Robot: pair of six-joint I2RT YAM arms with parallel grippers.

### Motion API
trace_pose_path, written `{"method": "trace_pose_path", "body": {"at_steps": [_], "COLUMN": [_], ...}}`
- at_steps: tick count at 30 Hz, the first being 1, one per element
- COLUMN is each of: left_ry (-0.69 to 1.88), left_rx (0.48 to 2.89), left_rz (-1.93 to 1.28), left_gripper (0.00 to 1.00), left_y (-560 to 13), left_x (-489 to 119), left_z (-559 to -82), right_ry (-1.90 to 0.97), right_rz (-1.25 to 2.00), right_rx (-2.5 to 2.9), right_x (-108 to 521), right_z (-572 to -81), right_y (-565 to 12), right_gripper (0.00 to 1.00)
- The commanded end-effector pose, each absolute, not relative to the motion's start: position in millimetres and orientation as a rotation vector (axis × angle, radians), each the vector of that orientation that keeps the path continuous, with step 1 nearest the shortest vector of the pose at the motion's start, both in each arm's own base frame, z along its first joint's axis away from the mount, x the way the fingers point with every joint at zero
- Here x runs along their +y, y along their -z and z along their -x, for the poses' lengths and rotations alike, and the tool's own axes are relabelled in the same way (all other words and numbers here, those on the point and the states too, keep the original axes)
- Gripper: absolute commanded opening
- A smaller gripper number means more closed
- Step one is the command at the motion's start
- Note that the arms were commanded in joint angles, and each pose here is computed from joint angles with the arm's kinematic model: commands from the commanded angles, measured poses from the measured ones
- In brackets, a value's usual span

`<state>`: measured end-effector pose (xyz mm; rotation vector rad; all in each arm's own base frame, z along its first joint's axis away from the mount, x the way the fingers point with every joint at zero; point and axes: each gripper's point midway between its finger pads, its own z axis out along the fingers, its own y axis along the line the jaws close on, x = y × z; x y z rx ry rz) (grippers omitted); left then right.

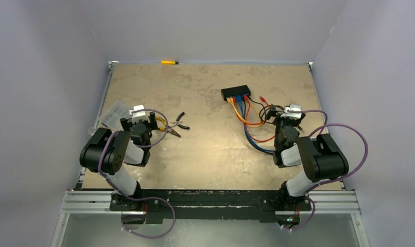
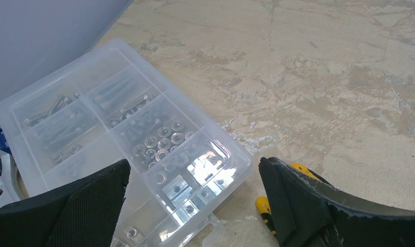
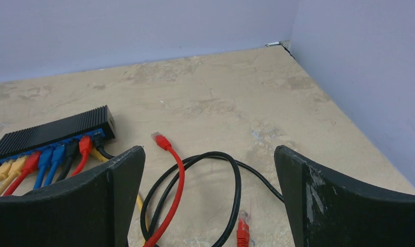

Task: Pull the plug from the switch port
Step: Move the switch port to the center of the board.

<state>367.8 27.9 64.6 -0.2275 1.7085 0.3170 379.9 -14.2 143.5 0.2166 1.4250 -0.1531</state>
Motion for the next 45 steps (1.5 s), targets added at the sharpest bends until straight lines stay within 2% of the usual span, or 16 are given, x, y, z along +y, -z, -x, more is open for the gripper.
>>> {"method": "trace_pose_path", "body": {"at_steps": [1, 10, 16, 22, 26, 29, 34, 38, 45], "left_ry": [-0.296, -0.319, -0.330, -0.081, 0.186, 0.233, 0.094, 0.050, 0.159], "left_rx": [1.645, 1.659, 1.762, 2.010, 1.982, 1.954, 2.076, 2.169, 2.223], "left_rz": [0.249, 0.299, 0.240, 0.246, 0.258, 0.413, 0.636, 0.599, 0.506], "left_gripper": [0.99, 0.99, 0.99, 0.99, 0.99, 0.99, 0.99, 0.99, 0.99], "left_y": [-81, -85, -149, -191, -220, -235, -208, -185, -151], "left_x": [28, 34, 11, -33, -67, -63, -36, -35, -54], "left_z": [-376, -376, -404, -417, -412, -402, -374, -363, -360], "right_ry": [0.148, 0.137, 0.151, -0.022, -0.175, -0.289, -0.403, -0.396, -0.352], "right_rz": [-0.204, -0.193, -0.236, -0.340, -0.246, -0.181, -0.323, -0.410, -0.525], "right_rx": [1.366, 1.380, 1.274, 1.499, 1.566, 1.572, 1.630, 1.674, 1.774], "right_x": [-13, -11, -21, -2, 28, 49, 54, 50, 44], "right_z": [-383, -386, -357, -368, -367, -362, -357, -362, -382], "right_y": [-160, -159, -203, -239, -258, -274, -272, -266, -249], "right_gripper": [0.99, 0.99, 0.99, 0.99, 0.99, 0.99, 0.99, 0.99, 0.99]}}
